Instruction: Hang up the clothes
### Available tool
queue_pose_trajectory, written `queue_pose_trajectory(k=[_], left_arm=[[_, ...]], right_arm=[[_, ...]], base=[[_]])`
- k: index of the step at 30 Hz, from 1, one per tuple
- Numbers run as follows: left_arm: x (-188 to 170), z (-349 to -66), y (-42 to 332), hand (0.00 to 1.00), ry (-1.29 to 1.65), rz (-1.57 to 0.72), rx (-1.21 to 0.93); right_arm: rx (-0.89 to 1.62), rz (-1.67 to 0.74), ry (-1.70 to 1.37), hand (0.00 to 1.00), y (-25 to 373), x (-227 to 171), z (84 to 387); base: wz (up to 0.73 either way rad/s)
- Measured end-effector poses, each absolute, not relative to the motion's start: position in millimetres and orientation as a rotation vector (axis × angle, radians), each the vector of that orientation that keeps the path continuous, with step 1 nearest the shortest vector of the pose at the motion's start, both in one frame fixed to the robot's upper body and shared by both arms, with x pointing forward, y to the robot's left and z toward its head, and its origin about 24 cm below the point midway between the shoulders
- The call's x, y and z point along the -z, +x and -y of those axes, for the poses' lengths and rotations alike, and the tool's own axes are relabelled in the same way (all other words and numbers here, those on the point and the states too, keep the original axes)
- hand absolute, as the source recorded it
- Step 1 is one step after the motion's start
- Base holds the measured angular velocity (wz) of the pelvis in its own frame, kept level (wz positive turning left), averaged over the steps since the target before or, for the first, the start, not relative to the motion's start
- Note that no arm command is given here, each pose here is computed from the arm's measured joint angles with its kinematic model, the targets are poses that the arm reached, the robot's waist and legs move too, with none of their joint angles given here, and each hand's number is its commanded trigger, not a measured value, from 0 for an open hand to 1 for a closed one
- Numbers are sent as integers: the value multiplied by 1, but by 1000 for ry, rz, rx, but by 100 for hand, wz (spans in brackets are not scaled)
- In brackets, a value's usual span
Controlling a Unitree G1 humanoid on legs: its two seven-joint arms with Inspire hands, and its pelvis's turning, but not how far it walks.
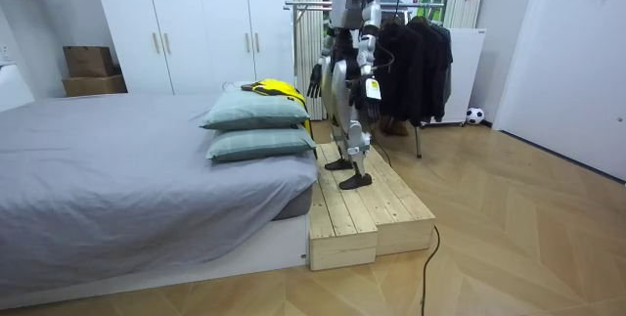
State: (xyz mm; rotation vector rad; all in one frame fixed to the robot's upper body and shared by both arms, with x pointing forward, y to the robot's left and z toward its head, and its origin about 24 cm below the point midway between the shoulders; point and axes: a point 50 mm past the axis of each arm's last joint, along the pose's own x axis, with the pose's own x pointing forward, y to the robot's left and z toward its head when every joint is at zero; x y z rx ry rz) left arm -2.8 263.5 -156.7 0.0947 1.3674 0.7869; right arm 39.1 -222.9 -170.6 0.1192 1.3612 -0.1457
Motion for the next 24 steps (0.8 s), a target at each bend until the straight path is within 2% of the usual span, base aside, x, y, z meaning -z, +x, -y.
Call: queue_pose_trajectory(k=[13,20,24], left_arm=[[146,-280,-3,0,193,-1306,-933],[125,-299,25,0,314,-1111,-1064],[110,-301,54,0,413,-950,-1045]], right_arm=[[209,-1374,39,0,37,169,235],[233,-1368,14,0,36,166,245],[234,-1347,0,0,39,165,248]], base=[[3],[6],[14]])
